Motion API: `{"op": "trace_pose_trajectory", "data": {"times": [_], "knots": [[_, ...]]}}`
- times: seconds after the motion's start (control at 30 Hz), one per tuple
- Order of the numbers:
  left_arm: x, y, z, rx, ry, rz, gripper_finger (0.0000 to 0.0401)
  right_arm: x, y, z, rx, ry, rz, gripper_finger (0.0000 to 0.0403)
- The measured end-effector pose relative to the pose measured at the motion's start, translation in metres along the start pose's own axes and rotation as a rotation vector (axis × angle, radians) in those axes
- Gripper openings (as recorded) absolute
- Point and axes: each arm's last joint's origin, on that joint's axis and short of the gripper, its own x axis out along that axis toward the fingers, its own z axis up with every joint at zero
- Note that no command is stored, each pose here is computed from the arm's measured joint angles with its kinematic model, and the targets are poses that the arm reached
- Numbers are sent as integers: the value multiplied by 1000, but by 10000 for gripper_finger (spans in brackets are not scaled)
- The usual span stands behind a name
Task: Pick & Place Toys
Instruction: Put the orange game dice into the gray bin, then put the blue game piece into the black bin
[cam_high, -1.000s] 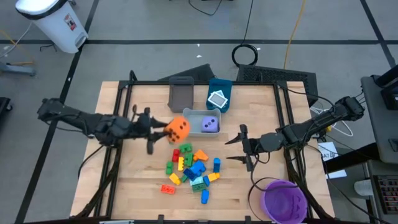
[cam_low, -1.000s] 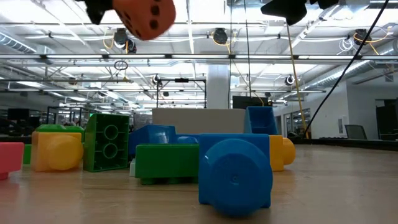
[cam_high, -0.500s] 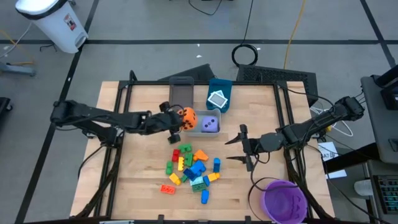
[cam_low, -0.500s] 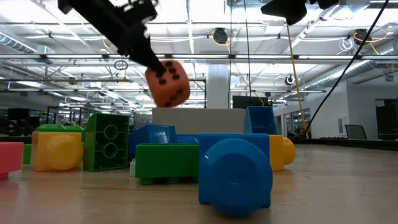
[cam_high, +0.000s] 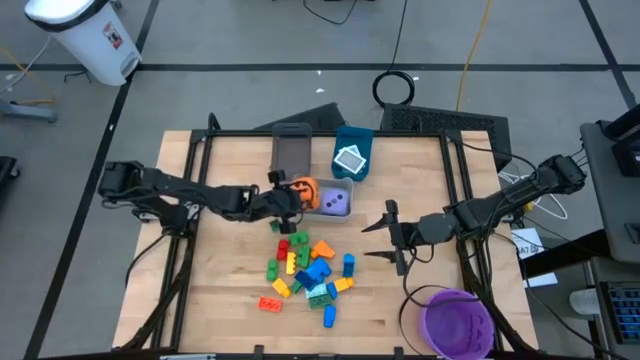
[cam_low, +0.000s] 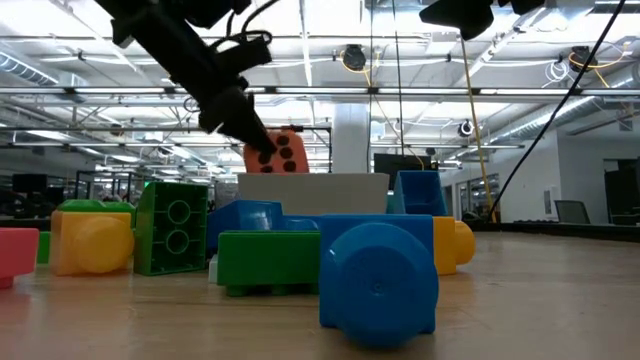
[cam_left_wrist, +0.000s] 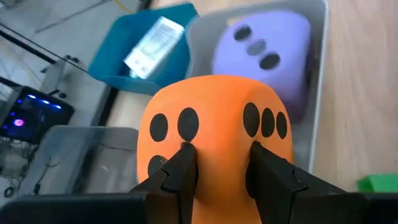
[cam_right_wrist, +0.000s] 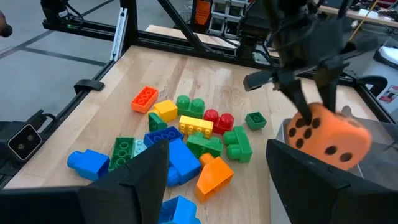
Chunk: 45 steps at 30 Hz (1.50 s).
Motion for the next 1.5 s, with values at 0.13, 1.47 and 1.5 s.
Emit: {"op": "trace_pose_trajectory", "data": {"times": [0.13,1.47,1.5], "knots": [[10,-7,-4,28,22,-45,124,0,0,0,0,0,0,242],[-75,11,-79,-617,-646,-31,381,46,10,-47,101,155,-18,257],[-75,10,-88,-661,-668,-38,382,54,11,-48,100,172,-25,264]]}}
